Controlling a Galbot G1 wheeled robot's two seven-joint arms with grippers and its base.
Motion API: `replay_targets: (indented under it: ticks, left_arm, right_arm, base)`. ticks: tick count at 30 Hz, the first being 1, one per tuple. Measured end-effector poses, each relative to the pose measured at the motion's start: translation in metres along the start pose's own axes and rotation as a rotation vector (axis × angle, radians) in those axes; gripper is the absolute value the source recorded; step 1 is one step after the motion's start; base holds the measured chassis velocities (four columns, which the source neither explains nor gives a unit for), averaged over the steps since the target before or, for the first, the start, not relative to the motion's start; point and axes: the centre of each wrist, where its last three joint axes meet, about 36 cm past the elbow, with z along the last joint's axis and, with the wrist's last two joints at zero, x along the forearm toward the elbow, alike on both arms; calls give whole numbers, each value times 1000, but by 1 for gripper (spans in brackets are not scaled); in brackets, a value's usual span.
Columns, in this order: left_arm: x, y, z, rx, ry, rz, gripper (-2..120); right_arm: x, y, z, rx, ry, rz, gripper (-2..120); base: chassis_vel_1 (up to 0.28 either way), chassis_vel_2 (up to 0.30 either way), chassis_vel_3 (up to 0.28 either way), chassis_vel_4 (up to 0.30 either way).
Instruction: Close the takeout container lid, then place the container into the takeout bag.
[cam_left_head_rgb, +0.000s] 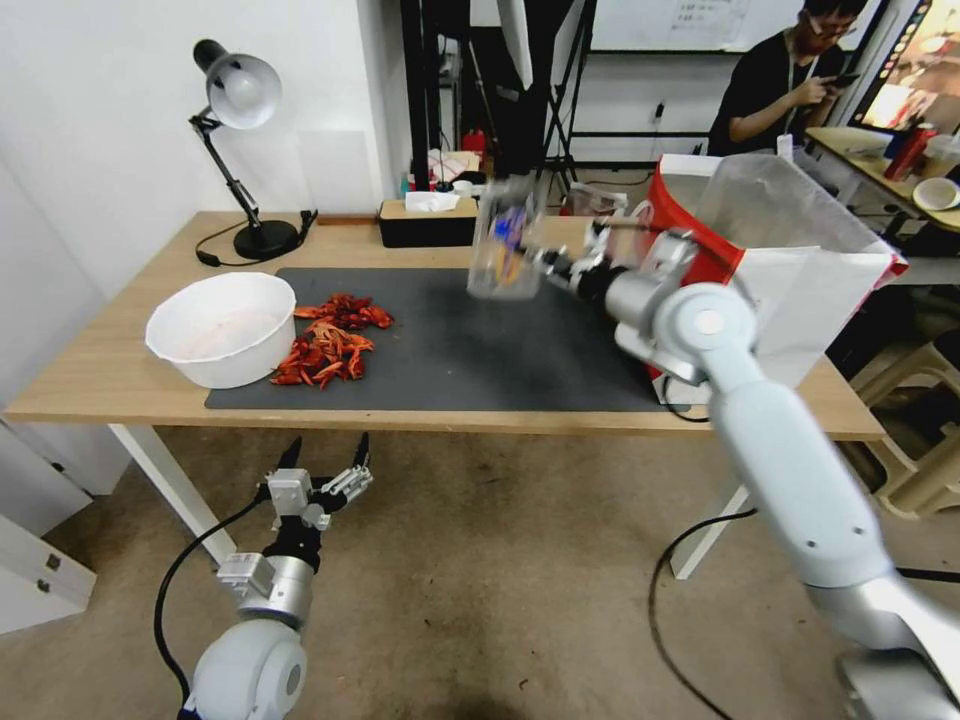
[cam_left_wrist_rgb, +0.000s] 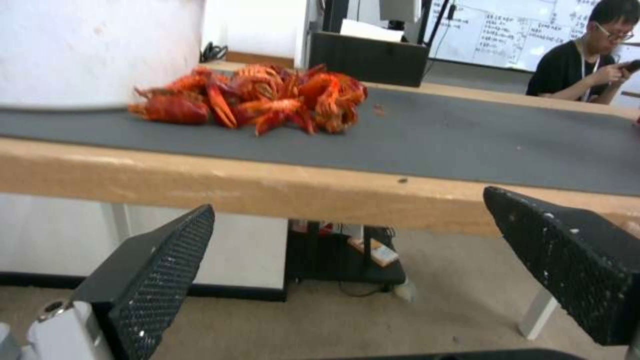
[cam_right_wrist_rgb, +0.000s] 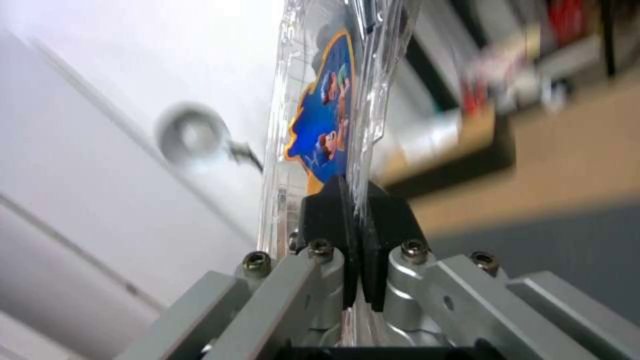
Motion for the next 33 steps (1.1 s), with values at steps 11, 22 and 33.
replay_targets:
  ticks: [11, 22, 33]
  left_arm:
    - [2, -7, 5, 13, 1, 9, 100]
    - [1, -10, 6, 22, 2, 18, 100]
    - [2, -12, 8, 23, -1, 23, 100]
  right_arm:
    - [62, 12, -45, 430, -340, 217, 0]
    - [105, -13, -91, 531, -438, 448, 0]
    - [118, -39, -80, 462, -394, 522, 24]
  base:
    - [0, 0, 0, 0]
    - [0, 0, 0, 0]
    - [0, 0, 0, 0]
